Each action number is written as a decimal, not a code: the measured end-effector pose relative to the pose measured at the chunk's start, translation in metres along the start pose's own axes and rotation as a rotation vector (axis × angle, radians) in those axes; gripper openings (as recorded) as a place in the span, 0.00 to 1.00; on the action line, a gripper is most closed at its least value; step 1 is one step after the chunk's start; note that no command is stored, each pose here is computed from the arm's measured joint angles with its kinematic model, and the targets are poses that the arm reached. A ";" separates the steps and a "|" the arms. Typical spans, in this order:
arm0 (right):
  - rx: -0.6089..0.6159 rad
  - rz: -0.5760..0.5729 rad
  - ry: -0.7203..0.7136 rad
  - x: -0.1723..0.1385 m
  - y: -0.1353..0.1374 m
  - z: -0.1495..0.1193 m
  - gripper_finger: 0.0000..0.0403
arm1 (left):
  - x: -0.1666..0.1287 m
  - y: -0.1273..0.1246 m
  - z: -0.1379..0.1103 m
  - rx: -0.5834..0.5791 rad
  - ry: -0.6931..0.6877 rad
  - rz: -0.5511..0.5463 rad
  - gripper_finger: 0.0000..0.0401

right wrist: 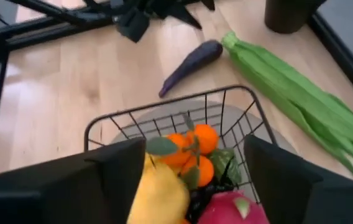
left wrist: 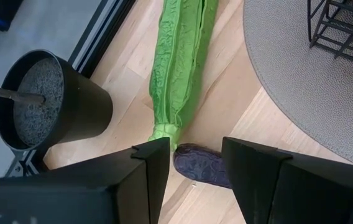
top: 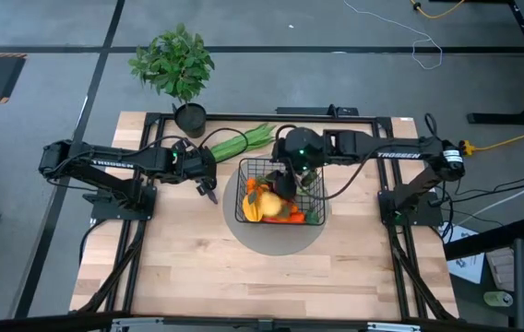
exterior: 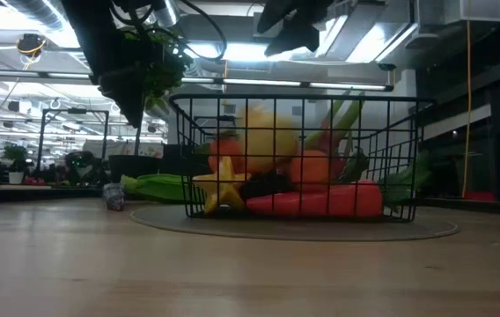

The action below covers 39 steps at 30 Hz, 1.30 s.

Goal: Build produce basket
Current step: Put the yellow pear into the black wire basket, then put the violet eggplant into the black wire basket

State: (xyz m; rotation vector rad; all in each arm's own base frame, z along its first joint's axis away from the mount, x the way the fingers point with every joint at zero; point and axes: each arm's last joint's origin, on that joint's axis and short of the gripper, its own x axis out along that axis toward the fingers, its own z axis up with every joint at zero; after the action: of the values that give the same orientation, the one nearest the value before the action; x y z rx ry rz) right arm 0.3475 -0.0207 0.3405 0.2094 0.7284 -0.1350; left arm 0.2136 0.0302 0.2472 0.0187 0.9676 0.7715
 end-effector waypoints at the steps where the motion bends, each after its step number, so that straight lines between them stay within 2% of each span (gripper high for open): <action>1: 0.005 -0.002 0.010 0.001 0.000 -0.001 0.68 | 0.000 0.000 0.000 0.000 0.000 0.000 0.34; 5: 0.049 -0.010 0.049 0.003 -0.001 -0.005 0.72 | 0.000 0.000 0.000 0.000 0.000 0.000 0.34; 11: 0.134 -0.049 0.149 -0.004 -0.003 -0.015 0.71 | 0.000 0.000 0.000 0.000 0.000 0.000 0.34; 18: 0.118 -0.254 0.154 -0.032 -0.010 -0.021 0.68 | 0.000 -0.001 0.003 -0.018 -0.024 -0.010 0.34; 23: 0.193 -0.358 0.250 -0.059 -0.015 -0.036 0.68 | 0.000 -0.004 0.009 -0.053 -0.073 -0.038 0.34; 25: 0.240 -0.403 0.315 -0.070 -0.017 -0.045 0.68 | 0.001 -0.004 0.006 0.038 -0.039 -0.072 0.34; 30: 0.357 -0.504 0.434 -0.092 -0.020 -0.061 0.68 | 0.006 -0.007 -0.011 0.579 0.136 -0.175 0.34; 32: 0.379 -0.541 0.456 -0.098 -0.018 -0.066 0.68 | 0.009 -0.009 -0.016 0.729 0.191 -0.217 0.34; 36: 0.401 -0.573 0.477 -0.106 -0.014 -0.071 0.68 | 0.023 -0.019 -0.019 0.829 0.213 -0.276 0.34; 39: 0.410 -0.548 0.488 -0.111 -0.008 -0.074 0.68 | 0.039 -0.029 -0.026 0.882 0.249 -0.287 0.34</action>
State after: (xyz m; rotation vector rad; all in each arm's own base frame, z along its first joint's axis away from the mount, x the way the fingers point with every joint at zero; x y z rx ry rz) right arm 0.2164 -0.0054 0.3597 0.4391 1.2316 -0.7798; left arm 0.2239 0.0239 0.1938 0.5480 1.4499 0.0376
